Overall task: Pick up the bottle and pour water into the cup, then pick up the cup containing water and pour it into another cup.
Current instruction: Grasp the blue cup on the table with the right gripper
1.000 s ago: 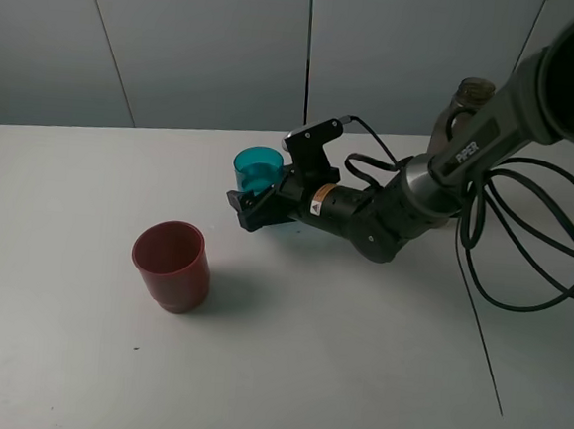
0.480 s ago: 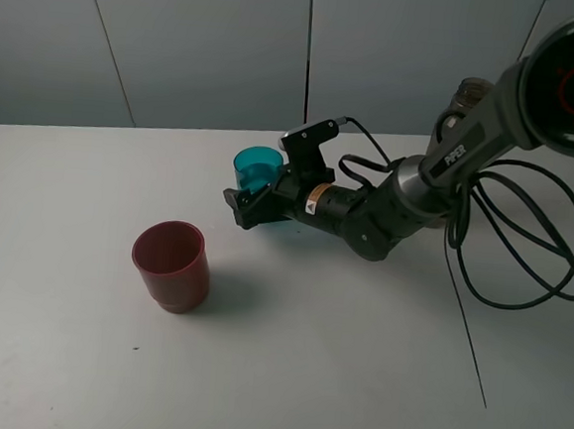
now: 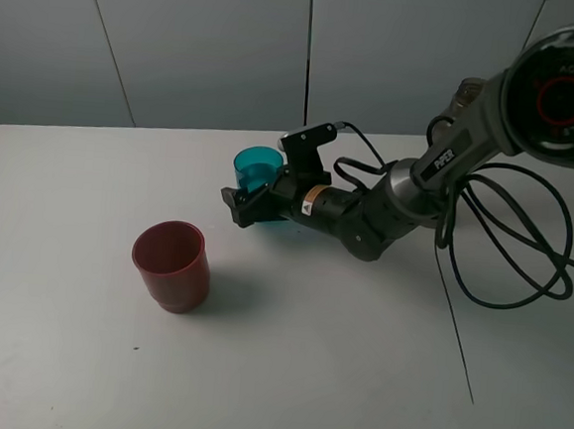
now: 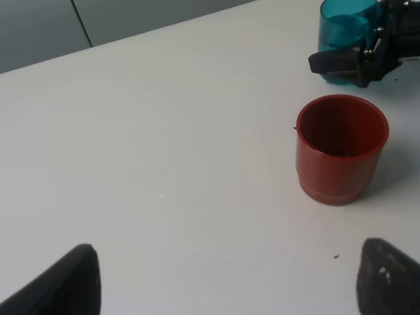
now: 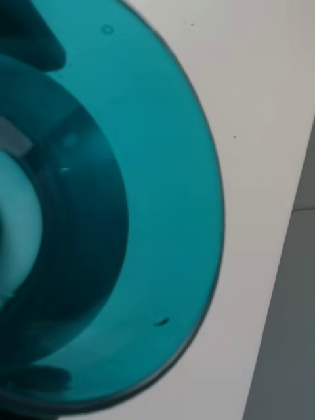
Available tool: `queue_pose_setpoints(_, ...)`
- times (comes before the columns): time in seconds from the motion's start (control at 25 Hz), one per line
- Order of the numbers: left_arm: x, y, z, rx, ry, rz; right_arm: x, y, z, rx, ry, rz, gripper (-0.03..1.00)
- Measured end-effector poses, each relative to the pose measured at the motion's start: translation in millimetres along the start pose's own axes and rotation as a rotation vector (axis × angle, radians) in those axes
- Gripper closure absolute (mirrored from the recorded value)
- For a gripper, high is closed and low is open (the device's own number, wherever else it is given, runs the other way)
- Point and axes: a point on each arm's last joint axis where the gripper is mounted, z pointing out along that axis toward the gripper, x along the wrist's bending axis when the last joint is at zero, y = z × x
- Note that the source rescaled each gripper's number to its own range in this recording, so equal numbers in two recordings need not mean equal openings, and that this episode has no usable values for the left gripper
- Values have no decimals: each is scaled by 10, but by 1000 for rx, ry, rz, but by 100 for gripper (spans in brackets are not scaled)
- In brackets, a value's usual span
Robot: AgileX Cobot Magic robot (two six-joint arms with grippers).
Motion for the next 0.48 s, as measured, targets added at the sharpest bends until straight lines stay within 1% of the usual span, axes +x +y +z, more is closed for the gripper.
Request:
queue_pose_setpoints(0.04,0,0,0,0,0,0,0,0,0,0,0,2,33)
queue_pose_setpoints(0.08,0,0,0,0,0,0,0,0,0,0,0,4,64)
queue_pose_setpoints(0.12,0,0,0,0,0,0,0,0,0,0,0,2,91)
queue_pose_setpoints(0.16,0,0,0,0,0,0,-1,-2,0,3,-1,2,89)
queue_pose_setpoints(0.48,0,0,0,0,0,0,-1,-4,0,4,-1,-27,89)
